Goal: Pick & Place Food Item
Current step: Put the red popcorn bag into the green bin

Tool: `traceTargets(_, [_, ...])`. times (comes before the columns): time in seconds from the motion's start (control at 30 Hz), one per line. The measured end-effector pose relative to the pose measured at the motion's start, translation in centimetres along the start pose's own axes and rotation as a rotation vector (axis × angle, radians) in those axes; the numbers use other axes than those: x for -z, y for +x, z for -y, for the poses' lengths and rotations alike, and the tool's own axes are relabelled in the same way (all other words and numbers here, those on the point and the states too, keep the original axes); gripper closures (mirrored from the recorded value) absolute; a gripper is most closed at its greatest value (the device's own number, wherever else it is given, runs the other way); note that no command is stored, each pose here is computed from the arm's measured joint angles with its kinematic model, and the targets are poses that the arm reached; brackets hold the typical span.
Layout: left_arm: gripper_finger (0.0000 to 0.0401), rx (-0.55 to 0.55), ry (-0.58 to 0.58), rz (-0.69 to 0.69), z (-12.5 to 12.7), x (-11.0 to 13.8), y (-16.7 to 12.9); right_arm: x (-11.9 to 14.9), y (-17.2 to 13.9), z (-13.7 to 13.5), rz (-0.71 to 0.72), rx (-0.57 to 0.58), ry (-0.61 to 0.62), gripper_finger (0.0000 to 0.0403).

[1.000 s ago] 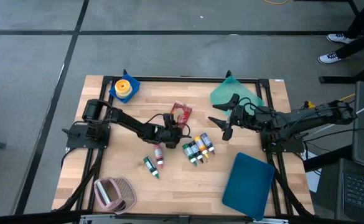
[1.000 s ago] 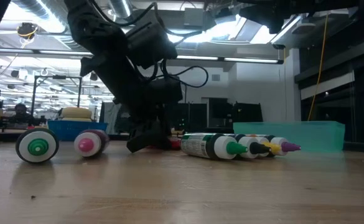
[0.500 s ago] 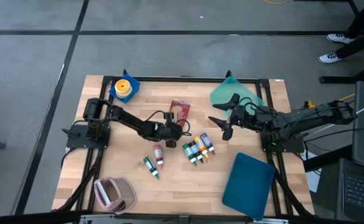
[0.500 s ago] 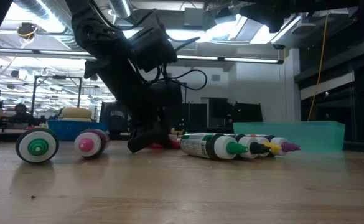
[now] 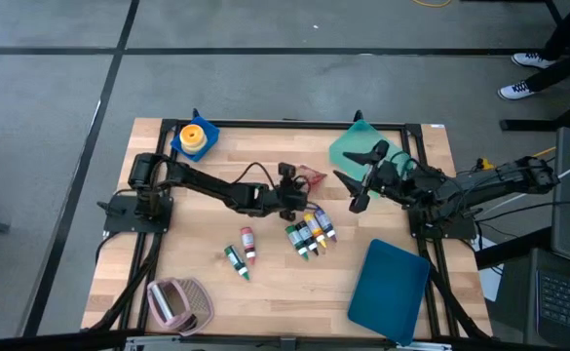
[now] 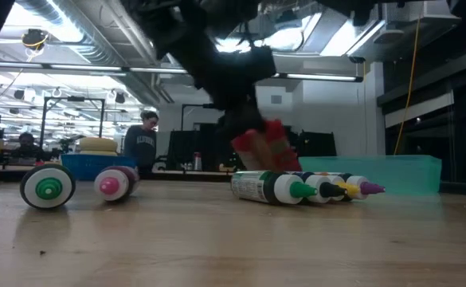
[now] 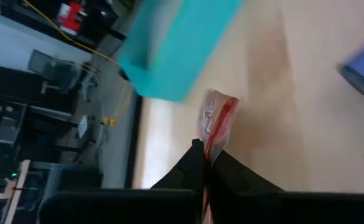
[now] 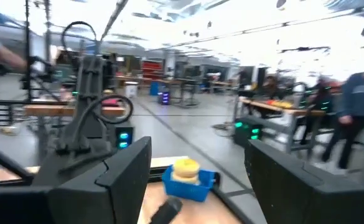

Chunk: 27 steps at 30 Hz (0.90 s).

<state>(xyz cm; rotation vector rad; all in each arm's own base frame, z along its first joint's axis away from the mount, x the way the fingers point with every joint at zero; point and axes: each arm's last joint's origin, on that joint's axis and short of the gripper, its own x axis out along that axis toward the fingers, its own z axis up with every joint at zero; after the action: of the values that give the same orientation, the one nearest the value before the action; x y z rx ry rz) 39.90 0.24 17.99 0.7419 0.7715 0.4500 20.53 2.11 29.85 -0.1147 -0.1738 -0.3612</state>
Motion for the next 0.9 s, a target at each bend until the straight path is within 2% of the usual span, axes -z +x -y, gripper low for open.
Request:
traceTargets(0.2, [0.04, -0.042, 0.014, 0.022, -1.9, -1.1, 0.3, -0.3, -0.8, -0.5, -0.021, -0.003, -0.035, 0.0149])
traceTargets(0.37, [0.04, -0.064, 0.021, 0.069, -3.5, -2.2, -1.0, 0.3, -1.2, -0.8, -0.09, 0.015, -0.098, 0.0149])
traceTargets(0.57, [0.04, -0.124, 0.001, 0.125, -6.9, -3.0, -4.3, 0.5, -1.4, -0.9, -0.119, -0.013, -0.117, 0.0149])
traceTargets(0.73, [0.04, -0.208, 0.032, 0.168, -9.4, -3.8, -7.9, 0.8, -1.4, -0.8, -0.139, -0.029, -0.08, 0.0149])
traceTargets(0.9, [0.04, -0.168, -0.001, 0.308, -10.7, -4.5, -10.7, 0.9, -1.0, -0.5, -0.135, -0.073, -0.034, 0.0149])
